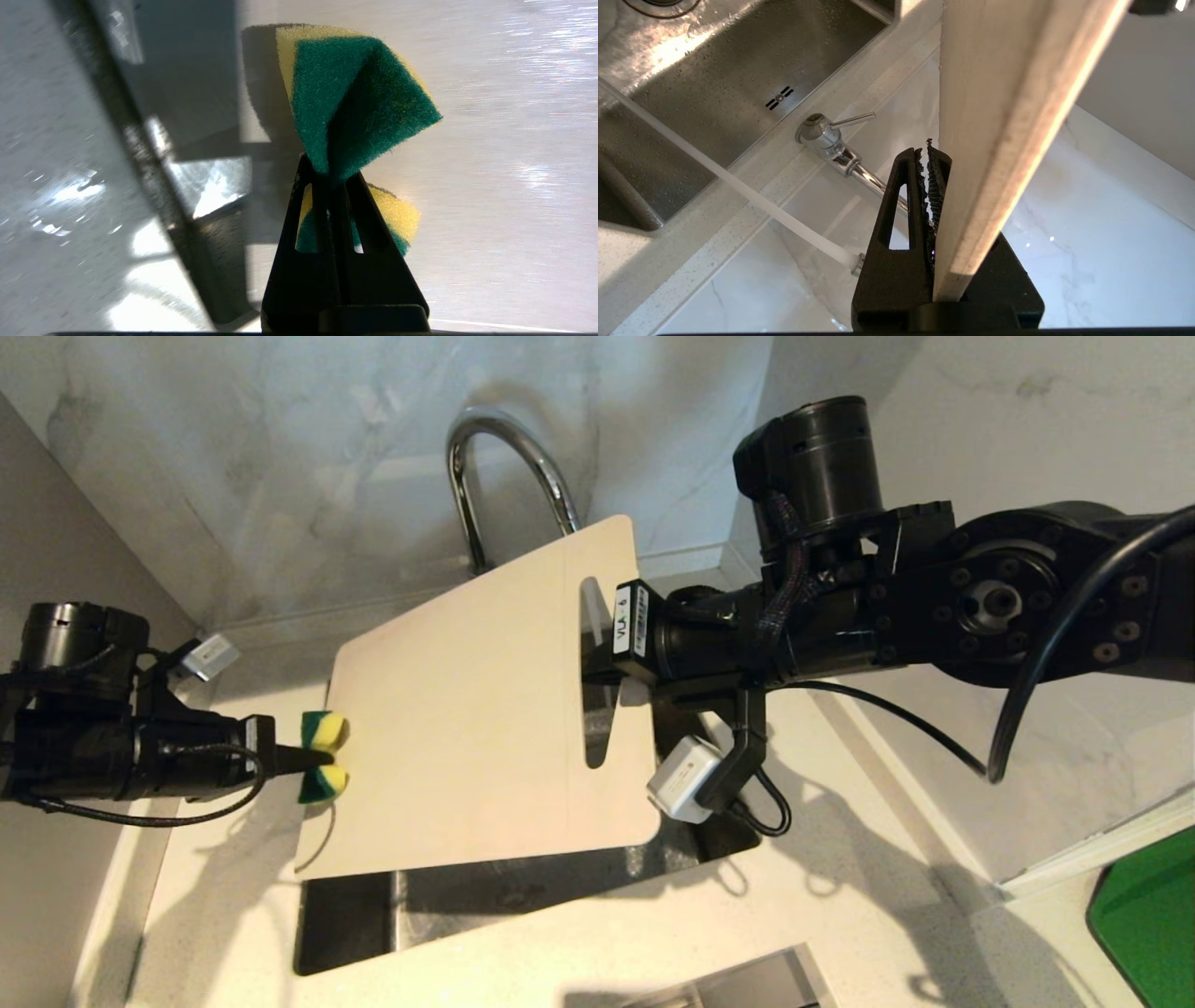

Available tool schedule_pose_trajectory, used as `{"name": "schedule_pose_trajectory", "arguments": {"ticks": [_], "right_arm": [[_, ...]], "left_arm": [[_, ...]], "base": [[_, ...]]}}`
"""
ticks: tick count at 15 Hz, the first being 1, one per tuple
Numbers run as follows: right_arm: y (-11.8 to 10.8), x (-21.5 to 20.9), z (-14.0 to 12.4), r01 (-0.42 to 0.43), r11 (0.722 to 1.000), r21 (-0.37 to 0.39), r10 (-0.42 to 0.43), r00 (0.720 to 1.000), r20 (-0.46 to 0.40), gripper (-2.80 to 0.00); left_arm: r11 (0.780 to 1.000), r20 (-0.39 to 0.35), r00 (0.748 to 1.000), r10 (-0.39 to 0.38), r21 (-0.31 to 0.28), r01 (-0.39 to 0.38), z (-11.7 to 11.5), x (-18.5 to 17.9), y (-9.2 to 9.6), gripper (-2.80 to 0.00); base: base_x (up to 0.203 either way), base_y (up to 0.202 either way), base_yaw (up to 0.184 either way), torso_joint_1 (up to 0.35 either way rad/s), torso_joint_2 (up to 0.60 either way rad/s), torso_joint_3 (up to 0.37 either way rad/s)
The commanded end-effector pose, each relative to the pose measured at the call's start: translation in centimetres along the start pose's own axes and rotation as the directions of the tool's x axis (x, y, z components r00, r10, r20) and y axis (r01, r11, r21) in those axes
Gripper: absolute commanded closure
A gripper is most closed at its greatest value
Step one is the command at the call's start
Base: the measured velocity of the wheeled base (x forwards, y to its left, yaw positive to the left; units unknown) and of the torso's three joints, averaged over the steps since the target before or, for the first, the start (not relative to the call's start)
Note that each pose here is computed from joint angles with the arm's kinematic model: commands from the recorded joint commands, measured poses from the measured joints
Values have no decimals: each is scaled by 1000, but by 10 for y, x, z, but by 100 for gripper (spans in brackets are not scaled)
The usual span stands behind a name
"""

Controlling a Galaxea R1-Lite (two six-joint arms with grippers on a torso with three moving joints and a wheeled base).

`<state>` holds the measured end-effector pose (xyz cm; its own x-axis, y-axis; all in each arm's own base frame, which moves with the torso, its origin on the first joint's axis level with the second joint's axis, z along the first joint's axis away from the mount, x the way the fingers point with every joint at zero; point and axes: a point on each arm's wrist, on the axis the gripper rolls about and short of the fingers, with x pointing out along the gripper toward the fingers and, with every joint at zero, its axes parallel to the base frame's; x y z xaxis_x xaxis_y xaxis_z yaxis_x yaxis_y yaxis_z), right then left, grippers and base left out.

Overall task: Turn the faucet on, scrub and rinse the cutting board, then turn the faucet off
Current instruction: Scrub the cutting board underwater

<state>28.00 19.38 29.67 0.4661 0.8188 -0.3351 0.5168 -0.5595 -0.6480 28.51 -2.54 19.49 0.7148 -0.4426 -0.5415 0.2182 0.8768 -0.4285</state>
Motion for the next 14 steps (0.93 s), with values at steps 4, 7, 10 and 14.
{"name": "schedule_pose_trajectory", "arguments": {"ticks": [4,7,10,14], "right_arm": [[-1,-4,2,-1,1000,-12,1,1000,2,0],[0,-3,3,-4,1000,-10,4,1000,5,0],[0,-3,3,-4,1000,-11,4,1000,5,0],[-1,-3,1,-4,1000,-10,4,1000,-1,0]], "left_arm": [[999,21,999,33,-27,-32,3,-6,12,0],[1000,79,997,-9,6,8,12,-26,-6,0],[992,88,990,-114,59,109,16,-53,-52,0],[965,38,973,-230,140,222,4,-67,-112,0]], "base": [[0,0,0,0,0,0],[0,0,0,0,0,0],[0,0,0,0,0,0],[0,0,0,0,0,0]]}}
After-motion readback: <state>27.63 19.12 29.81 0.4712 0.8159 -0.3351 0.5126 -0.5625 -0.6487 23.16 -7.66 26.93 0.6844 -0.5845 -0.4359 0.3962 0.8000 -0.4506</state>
